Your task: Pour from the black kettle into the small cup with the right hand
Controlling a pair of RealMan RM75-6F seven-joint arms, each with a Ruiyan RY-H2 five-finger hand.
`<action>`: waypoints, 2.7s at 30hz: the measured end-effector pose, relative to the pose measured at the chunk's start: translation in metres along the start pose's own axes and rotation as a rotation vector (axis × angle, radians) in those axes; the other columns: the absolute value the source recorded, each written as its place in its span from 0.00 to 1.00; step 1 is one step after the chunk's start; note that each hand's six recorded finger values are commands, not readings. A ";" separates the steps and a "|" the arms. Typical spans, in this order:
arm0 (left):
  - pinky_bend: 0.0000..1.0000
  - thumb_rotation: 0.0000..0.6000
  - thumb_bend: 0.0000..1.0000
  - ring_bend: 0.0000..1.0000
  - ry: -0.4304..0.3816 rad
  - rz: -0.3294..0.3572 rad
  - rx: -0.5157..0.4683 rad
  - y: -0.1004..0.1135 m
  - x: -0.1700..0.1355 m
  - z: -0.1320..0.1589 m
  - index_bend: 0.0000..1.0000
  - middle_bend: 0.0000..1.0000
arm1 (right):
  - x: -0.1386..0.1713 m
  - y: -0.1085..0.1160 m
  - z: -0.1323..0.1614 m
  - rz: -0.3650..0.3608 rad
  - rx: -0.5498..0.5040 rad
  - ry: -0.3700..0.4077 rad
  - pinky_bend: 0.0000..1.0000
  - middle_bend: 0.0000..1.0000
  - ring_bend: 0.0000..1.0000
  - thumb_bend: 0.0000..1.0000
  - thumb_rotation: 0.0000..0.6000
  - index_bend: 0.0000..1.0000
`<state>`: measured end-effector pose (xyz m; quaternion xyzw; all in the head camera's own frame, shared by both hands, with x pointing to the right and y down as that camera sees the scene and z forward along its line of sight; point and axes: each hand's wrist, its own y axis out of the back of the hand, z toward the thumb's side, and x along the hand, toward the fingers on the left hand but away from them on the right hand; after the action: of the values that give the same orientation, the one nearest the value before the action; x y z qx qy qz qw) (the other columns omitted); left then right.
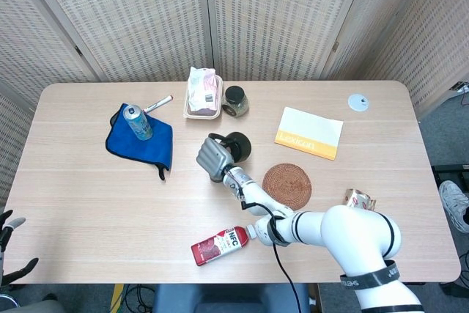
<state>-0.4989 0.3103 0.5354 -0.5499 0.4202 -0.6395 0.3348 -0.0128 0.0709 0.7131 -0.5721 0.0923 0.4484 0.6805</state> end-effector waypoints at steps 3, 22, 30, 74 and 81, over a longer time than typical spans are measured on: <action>0.00 1.00 0.14 0.13 0.001 -0.001 0.000 0.000 0.000 0.000 0.23 0.11 | 0.000 0.000 0.001 0.001 0.006 0.001 0.46 1.00 0.92 0.47 0.83 1.00; 0.00 1.00 0.14 0.13 0.006 0.000 -0.001 -0.001 -0.002 -0.002 0.23 0.11 | -0.001 0.001 0.000 -0.003 -0.006 -0.008 0.46 1.00 0.92 0.46 0.83 1.00; 0.00 1.00 0.14 0.13 0.004 0.002 -0.002 0.000 -0.003 -0.001 0.23 0.11 | 0.000 0.002 -0.003 -0.014 -0.071 -0.015 0.48 1.00 0.92 0.46 0.83 1.00; 0.00 1.00 0.14 0.13 -0.083 -0.018 -0.007 -0.003 0.012 0.026 0.23 0.11 | 0.133 -0.092 -0.083 0.005 -0.803 -0.090 0.48 1.00 0.92 0.44 0.83 1.00; 0.00 1.00 0.14 0.13 -0.090 -0.031 -0.008 -0.008 0.015 0.030 0.23 0.11 | 0.146 -0.128 -0.081 0.034 -0.857 -0.119 0.48 1.00 0.92 0.42 0.83 1.00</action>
<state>-0.4719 0.2951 0.5500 -0.5860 0.3988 -0.6174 0.3412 0.1948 0.0821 0.6820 -0.7746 -0.1324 0.4895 0.3779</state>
